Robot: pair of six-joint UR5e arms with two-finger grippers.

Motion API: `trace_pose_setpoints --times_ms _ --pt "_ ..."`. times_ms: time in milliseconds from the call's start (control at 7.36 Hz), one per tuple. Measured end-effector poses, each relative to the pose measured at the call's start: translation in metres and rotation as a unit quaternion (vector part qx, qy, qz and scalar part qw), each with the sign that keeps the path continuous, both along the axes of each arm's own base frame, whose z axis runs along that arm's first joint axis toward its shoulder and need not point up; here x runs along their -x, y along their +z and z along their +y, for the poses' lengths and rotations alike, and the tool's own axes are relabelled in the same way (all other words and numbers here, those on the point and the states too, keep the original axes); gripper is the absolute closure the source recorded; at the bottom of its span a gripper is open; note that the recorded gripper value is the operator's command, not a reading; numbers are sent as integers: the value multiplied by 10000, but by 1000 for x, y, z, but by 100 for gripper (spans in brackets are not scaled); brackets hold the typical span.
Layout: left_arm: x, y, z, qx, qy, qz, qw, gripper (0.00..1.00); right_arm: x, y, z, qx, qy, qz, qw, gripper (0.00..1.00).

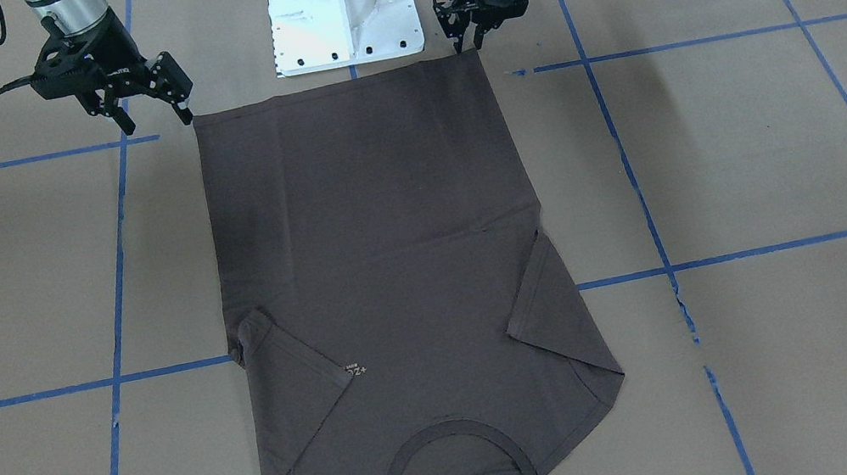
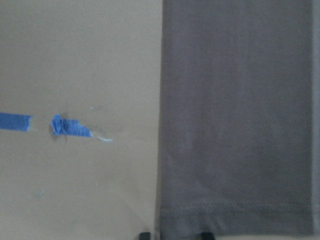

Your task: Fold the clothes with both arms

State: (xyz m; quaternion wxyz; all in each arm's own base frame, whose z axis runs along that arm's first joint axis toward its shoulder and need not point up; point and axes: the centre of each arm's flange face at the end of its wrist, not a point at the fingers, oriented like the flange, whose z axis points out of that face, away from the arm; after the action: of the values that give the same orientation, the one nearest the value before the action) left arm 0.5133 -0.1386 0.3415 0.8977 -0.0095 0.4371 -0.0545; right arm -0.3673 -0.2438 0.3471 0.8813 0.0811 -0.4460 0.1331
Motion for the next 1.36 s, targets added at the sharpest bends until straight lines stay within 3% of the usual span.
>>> trace_pose_setpoints --times_ms 136,544,680,816,1224,1360 --pt "-1 -1 1 12 5 8 10000 100 0 0 0 0 0 0 10000 2" --pt "1 -4 0 -14 -61 40 10000 100 0 1 0 2 0 7 10000 2" --pt "2 -6 -1 -24 -80 63 9999 59 0 1 0 2 -2 6 10000 2" --pt "4 -9 -3 -35 -92 92 9999 43 0 0 0 1 -4 4 10000 2" --pt "8 -9 -5 -67 -81 92 9999 43 -1 0 0 0 -1 1 10000 2" --pt "8 -8 -5 -69 -80 84 9999 48 -1 0 0 0 0 1 10000 2"
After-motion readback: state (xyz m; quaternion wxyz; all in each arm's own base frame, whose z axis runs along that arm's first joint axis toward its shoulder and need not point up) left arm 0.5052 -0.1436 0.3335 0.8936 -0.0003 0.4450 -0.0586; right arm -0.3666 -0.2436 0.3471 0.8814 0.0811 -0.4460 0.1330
